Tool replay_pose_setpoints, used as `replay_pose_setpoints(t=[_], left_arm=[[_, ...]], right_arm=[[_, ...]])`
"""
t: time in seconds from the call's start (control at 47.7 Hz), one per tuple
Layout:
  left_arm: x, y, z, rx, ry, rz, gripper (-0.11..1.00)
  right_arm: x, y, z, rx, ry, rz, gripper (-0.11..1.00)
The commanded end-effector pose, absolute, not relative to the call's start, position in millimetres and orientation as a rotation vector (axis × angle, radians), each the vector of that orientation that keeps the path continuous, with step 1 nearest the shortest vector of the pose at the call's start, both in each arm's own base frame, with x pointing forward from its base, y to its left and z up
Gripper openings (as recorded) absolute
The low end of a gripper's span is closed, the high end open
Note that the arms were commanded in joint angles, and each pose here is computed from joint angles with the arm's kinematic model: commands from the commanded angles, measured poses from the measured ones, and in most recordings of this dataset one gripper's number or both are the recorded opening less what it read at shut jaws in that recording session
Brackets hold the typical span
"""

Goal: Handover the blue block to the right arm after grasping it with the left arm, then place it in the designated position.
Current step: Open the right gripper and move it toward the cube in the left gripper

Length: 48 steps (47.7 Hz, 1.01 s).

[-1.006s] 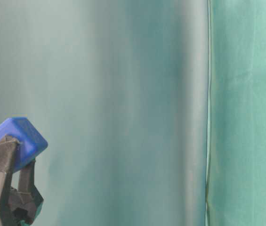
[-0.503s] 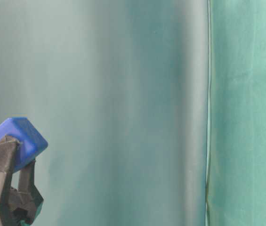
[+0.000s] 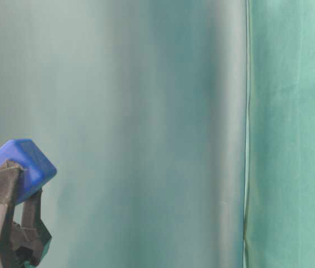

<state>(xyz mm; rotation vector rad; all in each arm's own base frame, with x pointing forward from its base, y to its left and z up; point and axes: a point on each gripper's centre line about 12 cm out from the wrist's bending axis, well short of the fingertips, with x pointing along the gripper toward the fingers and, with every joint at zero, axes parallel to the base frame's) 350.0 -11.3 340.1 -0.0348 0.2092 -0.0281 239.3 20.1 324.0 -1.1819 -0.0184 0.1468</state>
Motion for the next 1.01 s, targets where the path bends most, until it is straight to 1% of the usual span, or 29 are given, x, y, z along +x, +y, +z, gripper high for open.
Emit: replay_pose_setpoints(t=[0.0, 0.335, 0.859, 0.985], left_arm=[[348, -11, 350, -0.037, 0.180, -0.027, 0.47], [348, -11, 350, -0.037, 0.182, -0.027, 0.47], [347, -11, 348, -0.038, 0.194, -0.028, 0.47], [347, -11, 348, -0.038, 0.195, -0.028, 0.47]], right_arm=[[248, 21, 337, -1.186, -0.044, 0.139, 0.95], [292, 25, 354, -1.215, -0.042, 0.156, 0.95], [381, 18, 350, -1.305, 0.029, 0.186, 0.95], [396, 18, 350, -1.328, 0.033, 0.189, 0.95]])
